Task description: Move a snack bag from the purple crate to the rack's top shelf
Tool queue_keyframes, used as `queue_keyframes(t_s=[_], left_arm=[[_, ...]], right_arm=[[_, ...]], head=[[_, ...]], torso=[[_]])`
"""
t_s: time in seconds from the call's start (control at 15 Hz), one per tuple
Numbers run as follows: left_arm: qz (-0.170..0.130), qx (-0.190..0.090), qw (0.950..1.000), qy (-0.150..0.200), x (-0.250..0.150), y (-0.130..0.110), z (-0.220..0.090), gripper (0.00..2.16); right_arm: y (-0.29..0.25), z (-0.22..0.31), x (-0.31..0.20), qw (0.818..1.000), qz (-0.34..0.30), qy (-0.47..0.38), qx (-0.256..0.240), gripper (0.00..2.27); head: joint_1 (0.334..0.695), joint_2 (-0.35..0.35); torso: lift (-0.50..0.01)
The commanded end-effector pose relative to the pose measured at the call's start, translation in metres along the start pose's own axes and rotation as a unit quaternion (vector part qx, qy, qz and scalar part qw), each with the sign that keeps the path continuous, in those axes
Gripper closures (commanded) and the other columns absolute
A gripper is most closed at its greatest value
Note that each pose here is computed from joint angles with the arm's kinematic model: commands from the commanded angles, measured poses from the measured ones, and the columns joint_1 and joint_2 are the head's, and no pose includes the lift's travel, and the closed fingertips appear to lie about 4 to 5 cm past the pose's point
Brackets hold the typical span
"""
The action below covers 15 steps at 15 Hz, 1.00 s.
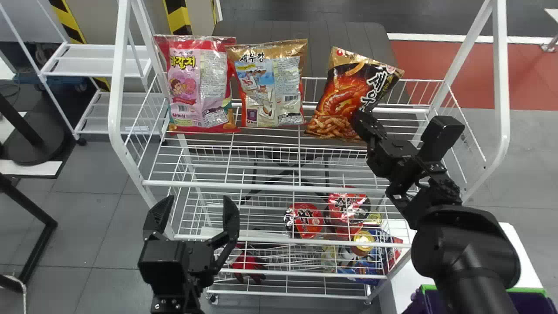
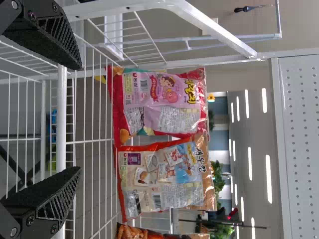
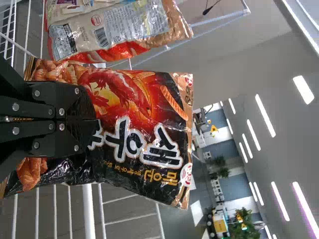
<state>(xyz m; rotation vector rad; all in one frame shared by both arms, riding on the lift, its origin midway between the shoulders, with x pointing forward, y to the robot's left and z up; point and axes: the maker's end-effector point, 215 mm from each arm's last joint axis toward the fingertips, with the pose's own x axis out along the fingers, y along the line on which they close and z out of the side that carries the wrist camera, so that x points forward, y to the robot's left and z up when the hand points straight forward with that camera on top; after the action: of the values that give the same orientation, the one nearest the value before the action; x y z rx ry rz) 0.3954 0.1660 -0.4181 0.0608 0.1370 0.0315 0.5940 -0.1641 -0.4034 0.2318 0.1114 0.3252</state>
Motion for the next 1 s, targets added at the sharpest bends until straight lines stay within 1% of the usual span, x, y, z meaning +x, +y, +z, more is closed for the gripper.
queue_keyframes(t_s=[0.0, 0.2, 0.33, 0.47, 0.93], left_arm=[[0.0, 0.0, 1.0, 0.0, 0.001, 0.0, -0.001, 0.09], [0.0, 0.0, 1.0, 0.002, 0.001, 0.0, -0.002, 0.09], [0.001, 0.0, 1.0, 0.001, 0.001, 0.0, -0.001, 0.09], [0.001, 0.0, 1.0, 0.001, 0.001, 0.0, -0.001, 0.09], [0.004, 0.002, 1.0, 0.003, 0.0, 0.002, -0.005, 0.09]], right_arm=[[0.016, 0.011, 0.001, 0.999, 0.011, -0.009, -0.043, 1.48], [0.02, 0.019, 0.001, 0.996, 0.013, -0.015, -0.088, 1.48], [0.02, 0.025, 0.002, 0.991, 0.01, -0.025, -0.128, 1.48], [0.021, 0.029, 0.004, 0.989, 0.007, -0.035, -0.143, 1.48], [0.007, 0.018, 0.018, 0.986, -0.003, -0.045, -0.163, 1.48]], head=[[0.695, 0.001], [0.695, 0.013], [0.695, 0.016], [0.695, 0.015], [0.695, 0.011]], torso=[[0.001], [0.001], [0.001], [0.001], [0.001]])
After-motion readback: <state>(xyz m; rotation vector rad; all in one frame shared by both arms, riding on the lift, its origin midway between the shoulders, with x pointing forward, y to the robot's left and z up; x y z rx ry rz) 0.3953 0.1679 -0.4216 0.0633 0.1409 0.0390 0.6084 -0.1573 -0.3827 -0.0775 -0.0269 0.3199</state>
